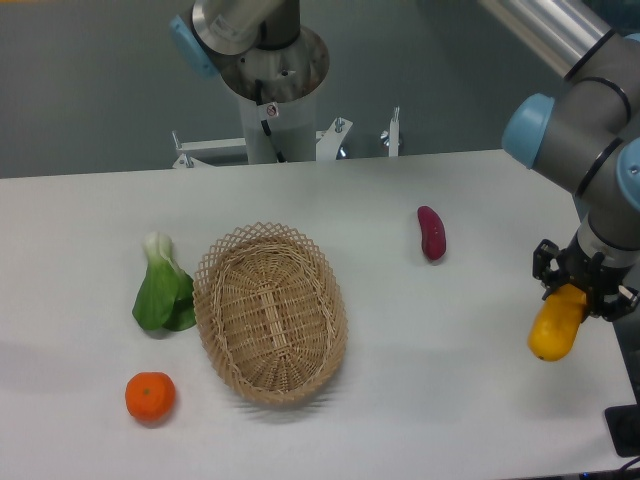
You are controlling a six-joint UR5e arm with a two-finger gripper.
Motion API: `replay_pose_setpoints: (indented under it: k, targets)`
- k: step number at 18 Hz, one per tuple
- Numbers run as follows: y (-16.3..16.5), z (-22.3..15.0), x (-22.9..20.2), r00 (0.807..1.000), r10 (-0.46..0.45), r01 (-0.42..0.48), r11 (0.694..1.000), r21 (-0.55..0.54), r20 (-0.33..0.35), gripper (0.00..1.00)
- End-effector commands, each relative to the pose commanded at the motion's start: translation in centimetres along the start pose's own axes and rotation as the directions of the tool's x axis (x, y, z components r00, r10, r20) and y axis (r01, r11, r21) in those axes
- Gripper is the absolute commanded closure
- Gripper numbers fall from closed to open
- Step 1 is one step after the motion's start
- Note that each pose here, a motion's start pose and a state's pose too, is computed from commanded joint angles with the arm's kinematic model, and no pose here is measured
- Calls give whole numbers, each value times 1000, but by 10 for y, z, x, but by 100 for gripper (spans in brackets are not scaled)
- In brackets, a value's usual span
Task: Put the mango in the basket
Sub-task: 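Carry the held yellow mango with the gripper over the wicker basket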
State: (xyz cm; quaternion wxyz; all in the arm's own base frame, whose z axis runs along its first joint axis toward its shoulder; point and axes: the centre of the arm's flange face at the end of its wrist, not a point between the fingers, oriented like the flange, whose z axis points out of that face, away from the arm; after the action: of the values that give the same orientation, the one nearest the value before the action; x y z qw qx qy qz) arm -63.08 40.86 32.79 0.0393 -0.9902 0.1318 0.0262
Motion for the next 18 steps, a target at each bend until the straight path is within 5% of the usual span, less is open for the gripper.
replay_pose_setpoints:
  k: [7, 14, 18]
  targets:
    - [-66, 3, 47, 999, 23, -23, 1000, 2, -30, 62]
    - [-167, -2, 145, 993, 102, -102, 995, -5, -65, 62]
    - [-195, 1, 201, 984, 148, -150, 989, -12, -95, 61]
